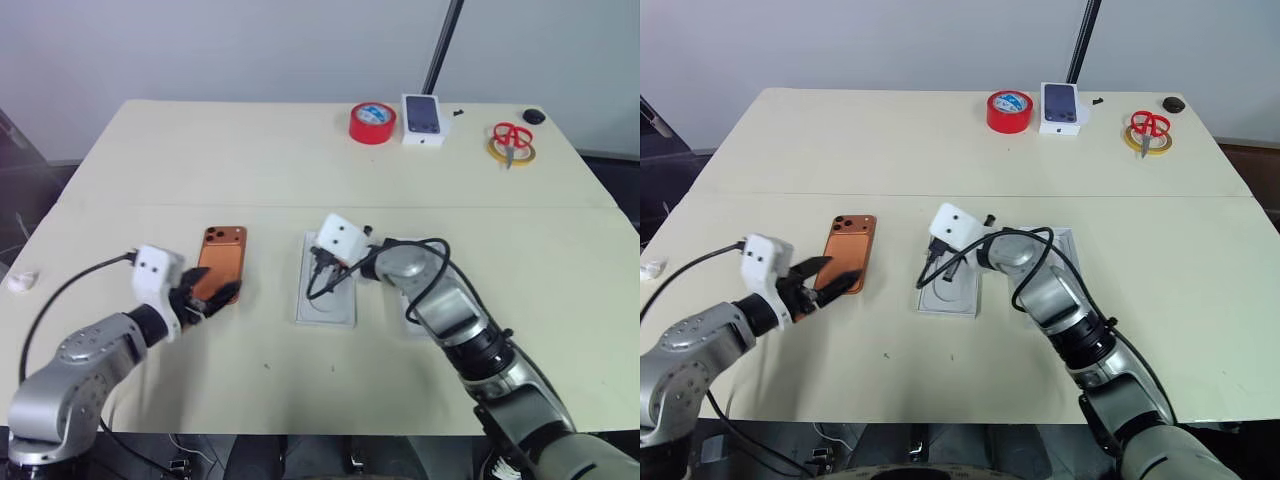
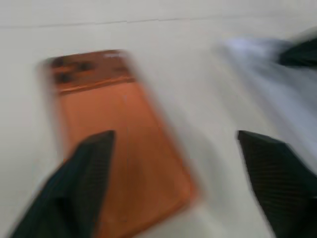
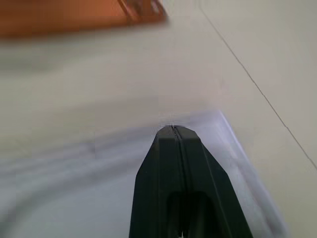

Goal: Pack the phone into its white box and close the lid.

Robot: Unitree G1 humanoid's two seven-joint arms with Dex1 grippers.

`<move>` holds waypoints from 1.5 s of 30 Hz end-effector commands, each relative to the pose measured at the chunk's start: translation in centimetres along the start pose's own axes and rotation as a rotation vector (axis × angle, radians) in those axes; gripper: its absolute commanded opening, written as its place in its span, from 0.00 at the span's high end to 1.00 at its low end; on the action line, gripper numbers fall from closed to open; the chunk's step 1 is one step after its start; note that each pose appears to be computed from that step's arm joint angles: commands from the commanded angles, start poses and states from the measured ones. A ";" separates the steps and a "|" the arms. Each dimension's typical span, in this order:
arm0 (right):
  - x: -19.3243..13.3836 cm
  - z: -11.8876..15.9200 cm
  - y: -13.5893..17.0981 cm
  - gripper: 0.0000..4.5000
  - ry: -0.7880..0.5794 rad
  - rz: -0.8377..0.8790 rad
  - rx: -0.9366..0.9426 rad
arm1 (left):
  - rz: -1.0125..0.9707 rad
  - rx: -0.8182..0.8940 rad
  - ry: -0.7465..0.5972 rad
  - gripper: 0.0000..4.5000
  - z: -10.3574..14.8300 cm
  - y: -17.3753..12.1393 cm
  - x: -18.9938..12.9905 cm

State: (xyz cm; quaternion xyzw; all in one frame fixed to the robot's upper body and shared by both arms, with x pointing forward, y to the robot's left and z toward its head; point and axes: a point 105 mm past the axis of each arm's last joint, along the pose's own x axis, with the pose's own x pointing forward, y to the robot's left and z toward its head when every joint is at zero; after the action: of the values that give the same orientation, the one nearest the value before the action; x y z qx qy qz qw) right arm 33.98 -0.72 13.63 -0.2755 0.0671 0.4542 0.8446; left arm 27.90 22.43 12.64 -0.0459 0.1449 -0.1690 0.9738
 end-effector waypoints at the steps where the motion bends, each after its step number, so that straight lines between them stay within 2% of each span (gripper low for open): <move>1: 1.0 2.4 1.0 1.00 -0.045 0.031 -0.043 | 0.134 -0.110 0.021 0.01 0.3 2.4 -0.3; 5: 3.1 2.9 2.6 1.00 -0.021 0.075 -0.063 | 0.181 -0.230 0.102 0.01 -0.3 3.4 0.4; 11: 5.2 2.8 4.2 1.00 0.035 0.125 -0.103 | 0.115 -0.291 0.221 0.01 -1.1 2.1 2.1; 18: 6.1 2.8 5.2 1.00 0.049 0.153 -0.148 | -0.053 -0.307 0.274 0.01 -1.4 -1.7 3.3; 28: 5.8 2.3 4.7 1.00 0.056 0.140 -0.151 | -0.202 -0.327 0.297 0.01 -1.8 -6.5 4.3; 37: 5.6 1.7 4.8 1.00 0.067 0.142 -0.153 | -0.131 -0.438 0.215 0.01 -0.6 -4.2 4.0; 45: 5.9 1.7 4.5 1.00 0.070 0.131 -0.179 | -0.079 -0.416 0.217 0.01 -0.9 -3.8 4.3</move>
State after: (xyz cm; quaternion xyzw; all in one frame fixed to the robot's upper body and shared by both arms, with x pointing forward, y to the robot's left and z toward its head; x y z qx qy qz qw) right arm 34.21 4.86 9.97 -0.3604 0.1040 0.4826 0.7914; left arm 30.27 18.27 11.32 -0.2363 0.2743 -0.1639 0.9176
